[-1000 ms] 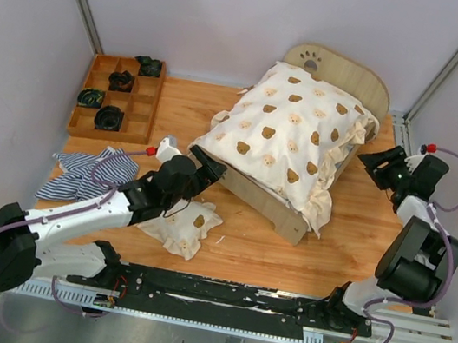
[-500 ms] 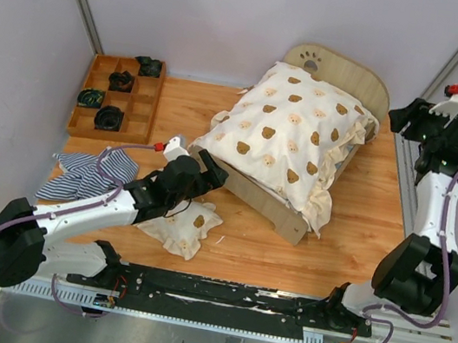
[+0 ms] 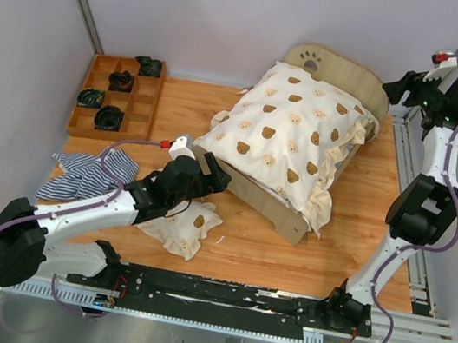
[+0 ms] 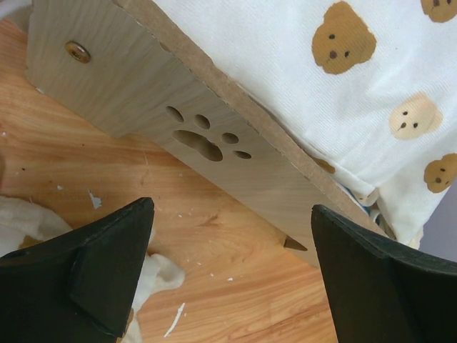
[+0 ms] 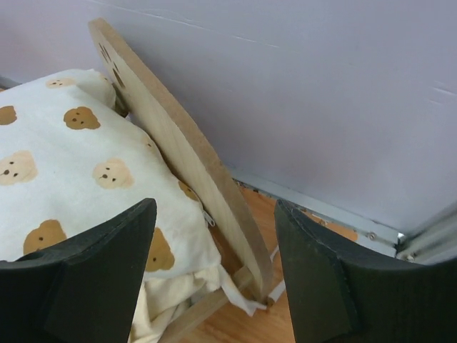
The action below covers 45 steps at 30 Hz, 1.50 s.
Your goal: Set up the pet bed
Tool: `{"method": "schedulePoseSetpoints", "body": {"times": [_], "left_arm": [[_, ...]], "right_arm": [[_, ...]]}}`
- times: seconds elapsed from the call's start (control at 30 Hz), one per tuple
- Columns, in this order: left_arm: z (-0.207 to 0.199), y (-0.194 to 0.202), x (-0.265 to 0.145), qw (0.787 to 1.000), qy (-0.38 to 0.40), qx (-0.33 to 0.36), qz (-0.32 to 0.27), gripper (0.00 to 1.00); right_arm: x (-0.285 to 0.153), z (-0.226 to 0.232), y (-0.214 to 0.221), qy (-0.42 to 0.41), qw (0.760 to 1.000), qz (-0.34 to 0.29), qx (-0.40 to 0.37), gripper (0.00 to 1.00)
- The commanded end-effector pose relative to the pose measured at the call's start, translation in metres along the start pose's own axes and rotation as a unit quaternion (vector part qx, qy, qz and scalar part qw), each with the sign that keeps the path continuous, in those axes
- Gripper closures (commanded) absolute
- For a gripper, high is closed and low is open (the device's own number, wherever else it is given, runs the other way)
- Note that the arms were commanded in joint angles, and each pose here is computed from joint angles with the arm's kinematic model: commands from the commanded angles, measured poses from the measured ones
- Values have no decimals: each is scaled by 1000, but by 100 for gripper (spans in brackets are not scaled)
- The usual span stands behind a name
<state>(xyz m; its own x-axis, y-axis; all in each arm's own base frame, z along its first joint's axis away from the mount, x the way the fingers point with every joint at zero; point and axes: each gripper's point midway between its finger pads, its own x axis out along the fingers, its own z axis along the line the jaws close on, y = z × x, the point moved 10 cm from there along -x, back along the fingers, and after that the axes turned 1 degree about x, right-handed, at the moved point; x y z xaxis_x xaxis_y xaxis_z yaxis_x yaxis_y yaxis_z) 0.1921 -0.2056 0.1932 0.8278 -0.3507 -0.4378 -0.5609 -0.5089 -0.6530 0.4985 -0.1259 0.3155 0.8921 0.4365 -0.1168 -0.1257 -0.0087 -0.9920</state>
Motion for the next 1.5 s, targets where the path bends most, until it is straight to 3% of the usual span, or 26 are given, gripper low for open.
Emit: {"method": "schedulePoseSetpoints", "body": {"times": [0.0, 0.27, 0.43, 0.47, 0.53, 0.7, 1.13, 1.47], "left_arm": [[-2, -3, 3, 1000, 5, 16, -9, 5], [2, 2, 6, 1000, -2, 7, -9, 4], [4, 6, 8, 1000, -8, 16, 5, 5], [5, 8, 8, 1000, -6, 13, 10, 5], [6, 12, 9, 1000, 1, 5, 19, 5], [3, 15, 15, 999, 5, 9, 34, 5], [11, 14, 17, 999, -18, 24, 12, 5], [14, 10, 10, 1000, -21, 16, -8, 5]], "right_arm": [[26, 3, -1, -72, 997, -12, -23, 31], [74, 9, 38, -125, 990, -22, -59, 32], [98, 4, 40, -152, 985, -34, -73, 35], [103, 3, 46, -163, 983, -35, -75, 41], [108, 3, 50, -173, 980, -43, -84, 64], [108, 7, 37, -210, 967, -81, -120, 99], [51, 48, -59, -177, 925, -211, -262, 100], [16, 68, -102, -149, 909, -261, -288, 100]]}}
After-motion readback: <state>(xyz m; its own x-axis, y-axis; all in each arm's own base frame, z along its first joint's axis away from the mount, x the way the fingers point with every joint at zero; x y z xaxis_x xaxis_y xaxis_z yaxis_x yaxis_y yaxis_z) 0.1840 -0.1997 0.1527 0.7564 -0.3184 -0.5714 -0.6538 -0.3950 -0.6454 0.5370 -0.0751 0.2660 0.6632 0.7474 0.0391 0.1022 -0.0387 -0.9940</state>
